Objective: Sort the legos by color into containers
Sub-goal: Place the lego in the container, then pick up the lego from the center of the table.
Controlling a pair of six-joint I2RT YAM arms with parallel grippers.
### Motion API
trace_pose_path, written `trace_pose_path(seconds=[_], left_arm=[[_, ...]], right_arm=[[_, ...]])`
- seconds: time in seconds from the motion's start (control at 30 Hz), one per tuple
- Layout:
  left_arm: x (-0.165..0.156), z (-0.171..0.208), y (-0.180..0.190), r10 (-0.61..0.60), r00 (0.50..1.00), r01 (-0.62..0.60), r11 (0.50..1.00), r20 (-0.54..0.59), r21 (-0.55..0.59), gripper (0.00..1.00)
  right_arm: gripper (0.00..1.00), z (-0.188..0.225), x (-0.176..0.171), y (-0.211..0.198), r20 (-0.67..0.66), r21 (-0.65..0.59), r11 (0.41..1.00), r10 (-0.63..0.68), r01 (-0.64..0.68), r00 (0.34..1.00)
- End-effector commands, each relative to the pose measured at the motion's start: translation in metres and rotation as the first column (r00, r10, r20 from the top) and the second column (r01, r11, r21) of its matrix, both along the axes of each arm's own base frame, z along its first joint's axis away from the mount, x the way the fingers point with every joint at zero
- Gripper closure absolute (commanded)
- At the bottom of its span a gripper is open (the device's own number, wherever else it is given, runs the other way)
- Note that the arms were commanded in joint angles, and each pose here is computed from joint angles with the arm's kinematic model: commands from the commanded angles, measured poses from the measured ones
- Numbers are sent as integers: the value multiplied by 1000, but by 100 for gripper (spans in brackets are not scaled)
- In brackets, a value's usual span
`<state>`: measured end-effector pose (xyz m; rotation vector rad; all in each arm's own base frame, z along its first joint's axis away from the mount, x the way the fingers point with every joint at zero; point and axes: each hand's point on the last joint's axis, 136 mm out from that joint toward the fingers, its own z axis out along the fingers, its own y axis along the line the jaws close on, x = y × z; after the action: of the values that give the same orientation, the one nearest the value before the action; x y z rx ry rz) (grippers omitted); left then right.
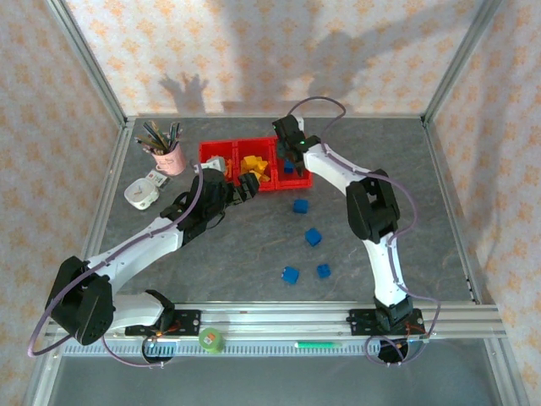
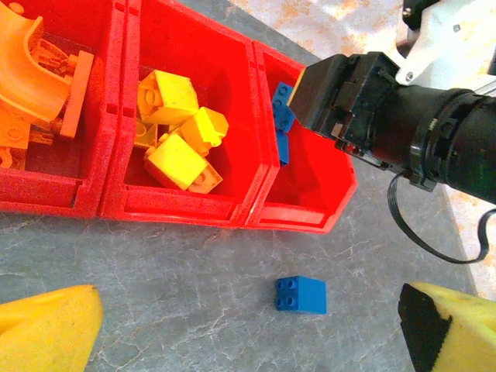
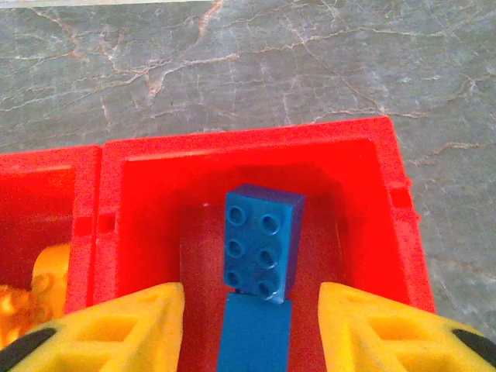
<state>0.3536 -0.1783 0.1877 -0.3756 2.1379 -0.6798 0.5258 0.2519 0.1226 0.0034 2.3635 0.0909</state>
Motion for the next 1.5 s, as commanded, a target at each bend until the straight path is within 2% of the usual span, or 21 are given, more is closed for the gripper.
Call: trace_pose_path(seconds=[0.0, 0.17, 0.5, 0.63, 0.93, 1.13, 1.47], left_arm=[[1, 18, 3, -3, 999, 3, 1000, 36, -12, 1], [-9, 17, 1, -20, 999, 21, 999, 31, -29, 1], [-40, -2, -11, -58, 998, 58, 996, 2, -61, 1], [-48, -14, -13, -61, 998, 60, 996, -19, -67, 1], [-57, -29, -17, -53, 998, 50, 993, -30, -106, 1], [-58, -31, -20, -56, 998, 52, 992, -34, -112, 1], [-57, -32, -18, -53, 998, 50, 994, -33, -97, 1]], right_arm=[[50, 59, -16, -7, 80, 77, 997, -3, -3, 997], [49, 59, -53, -19, 60, 128, 992, 0, -8, 998], [39, -6, -138, -35, -98, 181, 983, -9, 27, 995], [35, -31, -158, -39, -135, 138, 989, -40, 59, 990], [25, -60, -157, -44, -138, 83, 990, -99, 111, 985], [25, -71, -145, -34, -150, 89, 991, -90, 104, 985], [35, -84, -137, -40, -149, 5, 993, -112, 114, 982]])
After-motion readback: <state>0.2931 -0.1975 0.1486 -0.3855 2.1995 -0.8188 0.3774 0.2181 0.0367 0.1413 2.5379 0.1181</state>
